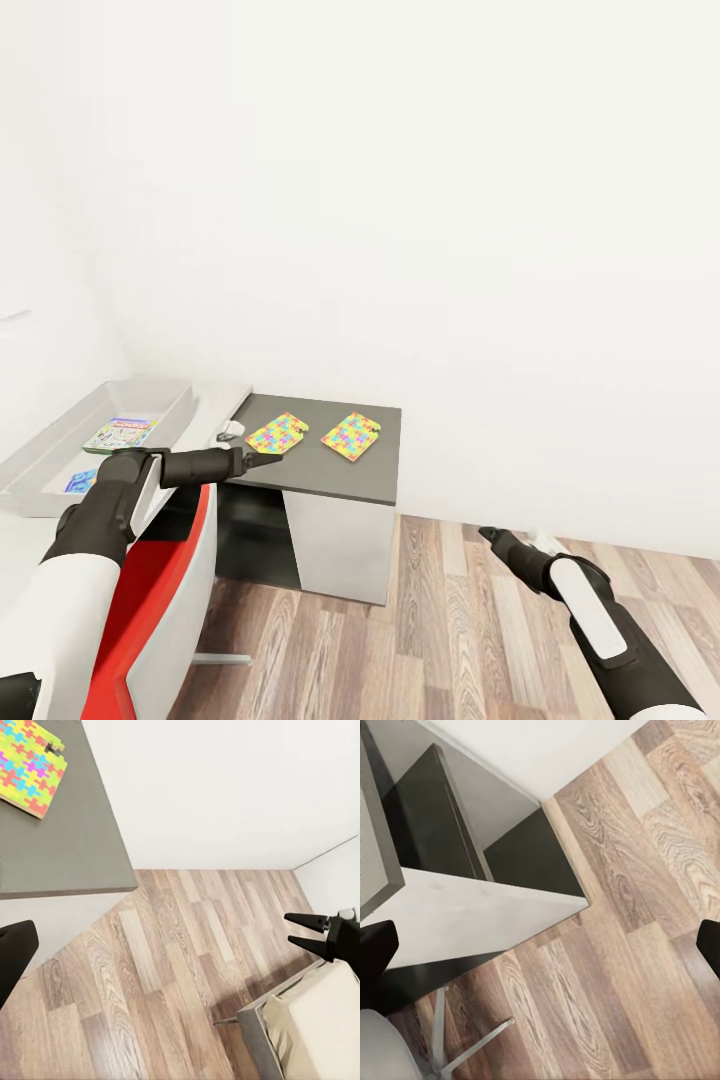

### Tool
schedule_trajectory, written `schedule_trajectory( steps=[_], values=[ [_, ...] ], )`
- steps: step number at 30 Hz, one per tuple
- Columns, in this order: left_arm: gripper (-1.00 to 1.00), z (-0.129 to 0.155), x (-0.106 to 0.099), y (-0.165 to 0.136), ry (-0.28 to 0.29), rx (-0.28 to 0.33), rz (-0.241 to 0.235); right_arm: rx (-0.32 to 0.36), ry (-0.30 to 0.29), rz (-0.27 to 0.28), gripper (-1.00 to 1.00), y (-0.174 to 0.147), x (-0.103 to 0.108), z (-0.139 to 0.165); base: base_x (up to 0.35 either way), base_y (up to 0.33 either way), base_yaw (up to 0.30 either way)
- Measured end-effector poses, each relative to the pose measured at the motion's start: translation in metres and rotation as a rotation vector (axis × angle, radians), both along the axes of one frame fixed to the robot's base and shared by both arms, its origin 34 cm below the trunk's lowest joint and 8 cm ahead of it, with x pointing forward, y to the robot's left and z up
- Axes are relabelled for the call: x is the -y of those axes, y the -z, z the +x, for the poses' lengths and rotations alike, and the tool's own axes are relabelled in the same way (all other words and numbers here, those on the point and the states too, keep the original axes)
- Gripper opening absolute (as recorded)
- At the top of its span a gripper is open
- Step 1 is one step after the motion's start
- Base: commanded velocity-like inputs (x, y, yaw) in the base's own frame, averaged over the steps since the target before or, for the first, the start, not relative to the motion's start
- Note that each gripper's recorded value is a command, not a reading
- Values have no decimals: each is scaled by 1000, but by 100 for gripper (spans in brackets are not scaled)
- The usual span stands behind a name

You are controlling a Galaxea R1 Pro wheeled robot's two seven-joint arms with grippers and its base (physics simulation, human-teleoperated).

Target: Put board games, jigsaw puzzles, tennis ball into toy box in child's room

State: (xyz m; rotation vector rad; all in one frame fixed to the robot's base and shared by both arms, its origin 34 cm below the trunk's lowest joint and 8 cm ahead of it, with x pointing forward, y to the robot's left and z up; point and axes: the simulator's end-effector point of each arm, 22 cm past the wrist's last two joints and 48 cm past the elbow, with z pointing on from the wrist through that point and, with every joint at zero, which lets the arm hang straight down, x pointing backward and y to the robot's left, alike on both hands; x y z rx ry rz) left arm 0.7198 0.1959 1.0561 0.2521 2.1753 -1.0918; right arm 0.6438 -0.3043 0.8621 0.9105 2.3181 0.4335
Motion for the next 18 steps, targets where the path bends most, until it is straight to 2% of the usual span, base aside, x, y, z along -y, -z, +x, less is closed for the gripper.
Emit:
schedule_trajectory(
  steps=[12,18],
  values=[
    [100,0,1,0,-1,-2,-1,28,18,10,100,-8,-2,6,0,0,0],
    [100,0,3,0,0,-2,-1,78,44,18,100,-20,-7,16,0,0,0]
  ],
)
